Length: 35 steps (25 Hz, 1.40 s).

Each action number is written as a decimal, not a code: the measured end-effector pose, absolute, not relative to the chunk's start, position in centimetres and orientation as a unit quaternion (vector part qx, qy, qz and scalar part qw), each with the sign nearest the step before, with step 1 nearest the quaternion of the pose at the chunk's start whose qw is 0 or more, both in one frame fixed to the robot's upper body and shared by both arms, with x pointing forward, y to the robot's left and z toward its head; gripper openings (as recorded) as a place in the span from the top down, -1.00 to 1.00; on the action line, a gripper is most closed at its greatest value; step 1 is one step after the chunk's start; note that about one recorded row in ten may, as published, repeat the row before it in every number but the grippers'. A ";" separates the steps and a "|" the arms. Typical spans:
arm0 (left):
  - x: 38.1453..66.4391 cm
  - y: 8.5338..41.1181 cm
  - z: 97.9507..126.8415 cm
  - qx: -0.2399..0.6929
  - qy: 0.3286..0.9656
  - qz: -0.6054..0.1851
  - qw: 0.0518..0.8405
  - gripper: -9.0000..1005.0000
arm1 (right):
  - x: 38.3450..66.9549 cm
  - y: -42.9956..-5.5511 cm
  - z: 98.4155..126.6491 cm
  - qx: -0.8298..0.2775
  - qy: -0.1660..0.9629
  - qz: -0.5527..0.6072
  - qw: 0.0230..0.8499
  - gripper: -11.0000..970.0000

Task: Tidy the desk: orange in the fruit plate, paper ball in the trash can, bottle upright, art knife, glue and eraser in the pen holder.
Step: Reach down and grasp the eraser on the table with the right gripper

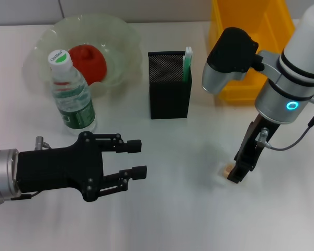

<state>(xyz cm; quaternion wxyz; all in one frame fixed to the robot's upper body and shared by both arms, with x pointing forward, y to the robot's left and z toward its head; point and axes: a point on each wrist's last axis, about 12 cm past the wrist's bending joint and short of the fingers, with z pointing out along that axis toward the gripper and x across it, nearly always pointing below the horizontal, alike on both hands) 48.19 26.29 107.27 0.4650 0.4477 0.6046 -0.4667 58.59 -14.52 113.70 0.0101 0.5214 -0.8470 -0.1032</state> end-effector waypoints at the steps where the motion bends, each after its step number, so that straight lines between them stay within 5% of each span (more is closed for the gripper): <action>1: 48.2 26.3 107.3 0.448 0.605 -0.466 0.465 0.03 | 58.5 -14.5 113.6 0.524 -0.846 -0.101 0.011 -0.05; 31: 48.2 26.1 107.2 0.448 0.602 -0.465 0.469 0.03 | 58.2 -13.3 112.5 0.551 -0.831 -0.075 0.026 -0.07; 35: 48.2 26.2 107.1 0.448 0.603 -0.465 0.469 0.03 | 58.1 -13.2 112.2 0.551 -0.830 -0.081 0.030 0.19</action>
